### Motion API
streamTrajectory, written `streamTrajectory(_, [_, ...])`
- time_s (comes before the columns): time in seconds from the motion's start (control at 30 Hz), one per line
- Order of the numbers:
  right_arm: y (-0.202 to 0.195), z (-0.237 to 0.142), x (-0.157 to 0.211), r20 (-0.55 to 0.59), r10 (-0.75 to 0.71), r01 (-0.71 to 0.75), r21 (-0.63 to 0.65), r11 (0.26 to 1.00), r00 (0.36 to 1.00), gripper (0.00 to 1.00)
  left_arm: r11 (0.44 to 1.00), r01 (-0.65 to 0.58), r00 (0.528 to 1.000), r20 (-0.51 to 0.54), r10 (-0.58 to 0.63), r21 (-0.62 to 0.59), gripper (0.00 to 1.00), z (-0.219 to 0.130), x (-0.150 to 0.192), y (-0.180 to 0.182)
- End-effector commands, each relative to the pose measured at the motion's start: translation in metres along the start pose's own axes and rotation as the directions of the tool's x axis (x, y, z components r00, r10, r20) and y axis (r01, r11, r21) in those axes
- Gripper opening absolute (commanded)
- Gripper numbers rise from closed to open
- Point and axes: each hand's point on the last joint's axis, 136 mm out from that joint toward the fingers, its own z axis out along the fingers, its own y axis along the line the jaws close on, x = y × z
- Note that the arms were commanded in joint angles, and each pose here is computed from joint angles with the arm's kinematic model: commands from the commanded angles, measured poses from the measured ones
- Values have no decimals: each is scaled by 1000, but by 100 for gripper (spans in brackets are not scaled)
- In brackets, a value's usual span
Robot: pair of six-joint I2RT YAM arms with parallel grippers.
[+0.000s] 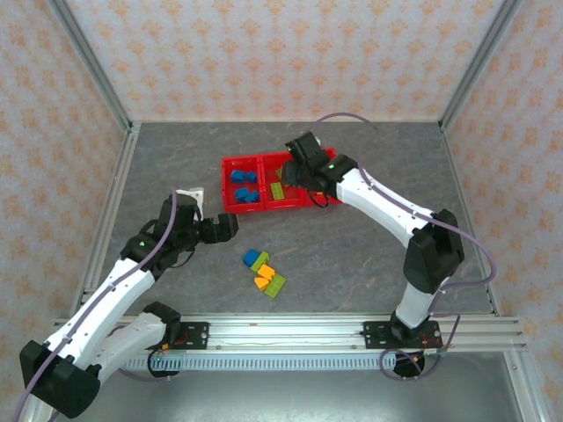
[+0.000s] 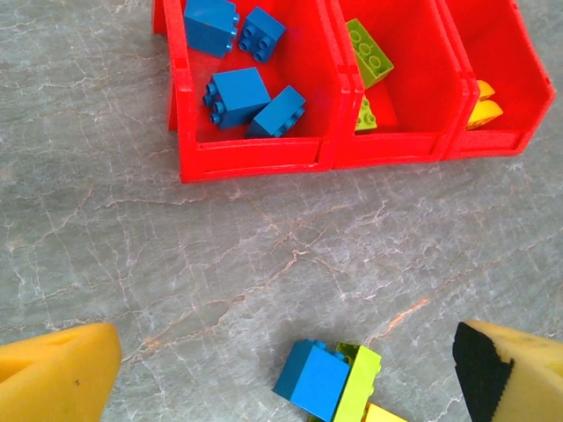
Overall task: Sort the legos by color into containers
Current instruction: Place the lego in the container.
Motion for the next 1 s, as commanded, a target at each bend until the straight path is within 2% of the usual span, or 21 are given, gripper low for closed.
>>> streamTrajectory(0.0, [-4,4,-20,21,-6,6,-20,1000,1000,30,999,22,1000,16,-21,-29,99,-2,2,7])
streamTrajectory(0.17, [-22,25,-46,22,51,-51,-40,998,998,30,995,23,999,-22,-26,-100,100,9,7,18])
streamTrajectory(0.3, [-39,43,-65,23,38,-38,20,999,999,31,995,9,997,-79,-17,-100,99,18,16,17])
streamTrajectory(0.5, [-69,71,-76,22,56,-58,95,994,998,31,990,13,996,-81,-24,-139,99,20,17,25])
streamTrajectory(0.73, [-93,83,-64,-16,104,-100,142,985,994,32,986,11,994,-109,-30,-164,99,27,22,29])
streamTrajectory(0.97, [-104,91,-35,-55,137,-128,138,982,989,39,988,4,989,-147,-28,-157,99,39,27,28])
